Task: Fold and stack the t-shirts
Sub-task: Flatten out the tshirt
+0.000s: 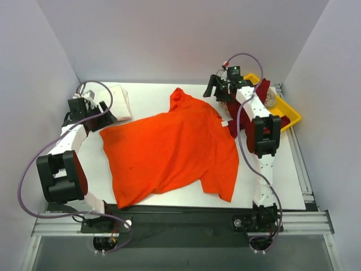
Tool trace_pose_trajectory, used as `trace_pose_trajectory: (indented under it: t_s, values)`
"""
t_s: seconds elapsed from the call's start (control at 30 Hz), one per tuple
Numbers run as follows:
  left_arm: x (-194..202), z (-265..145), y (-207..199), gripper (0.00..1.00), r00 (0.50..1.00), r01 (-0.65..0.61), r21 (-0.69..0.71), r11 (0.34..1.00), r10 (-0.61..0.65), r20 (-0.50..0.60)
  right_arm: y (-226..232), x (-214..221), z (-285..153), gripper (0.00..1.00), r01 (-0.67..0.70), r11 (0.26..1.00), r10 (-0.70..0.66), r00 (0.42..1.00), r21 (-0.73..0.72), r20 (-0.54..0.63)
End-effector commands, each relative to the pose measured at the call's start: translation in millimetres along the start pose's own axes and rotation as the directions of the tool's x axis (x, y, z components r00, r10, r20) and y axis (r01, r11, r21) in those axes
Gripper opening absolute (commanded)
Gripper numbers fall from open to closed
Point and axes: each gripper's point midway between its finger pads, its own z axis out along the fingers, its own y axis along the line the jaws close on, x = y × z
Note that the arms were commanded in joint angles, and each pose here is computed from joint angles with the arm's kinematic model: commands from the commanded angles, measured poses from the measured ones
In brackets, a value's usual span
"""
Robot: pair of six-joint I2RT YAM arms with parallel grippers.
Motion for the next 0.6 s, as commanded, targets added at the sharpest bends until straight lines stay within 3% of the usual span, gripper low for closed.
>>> trace_pose_trajectory:
  t_s: [0.0, 0.17, 0.33, 0.43, 0.57]
  values:
    - [-62, -48, -50, 0.77, 0.954, -0.132, 0.091, 0.987, 0.102, 0.281, 35, -39, -63, 0.77, -0.017, 0.994, 0.029, 0.993, -0.104, 0.118]
    - [-26, -54, -61, 0.78, 0.957, -0.152, 0.126, 0.98, 0.114, 0.266, 51, -5, -93, 0.78, -0.05, 0.979, 0.075, 0.99, -0.196, 0.121]
    - [35, -40, -52, 0.78, 0.985, -0.13, 0.166, 0.978, 0.108, 0.137, 55, 52, -101, 0.79, -0.069, 0.973, 0.081, 0.996, -0.219, 0.045]
    - [55, -35, -55, 0.79, 0.987, -0.128, 0.178, 0.976, 0.108, 0.115, 67, 79, -107, 0.79, -0.05, 0.973, 0.054, 0.998, -0.226, 0.012]
    - [68, -30, -37, 0.8, 0.988, -0.121, 0.074, 0.99, 0.113, 0.102, 71, 131, -105, 0.79, -0.015, 0.981, 0.005, 0.999, -0.192, -0.051]
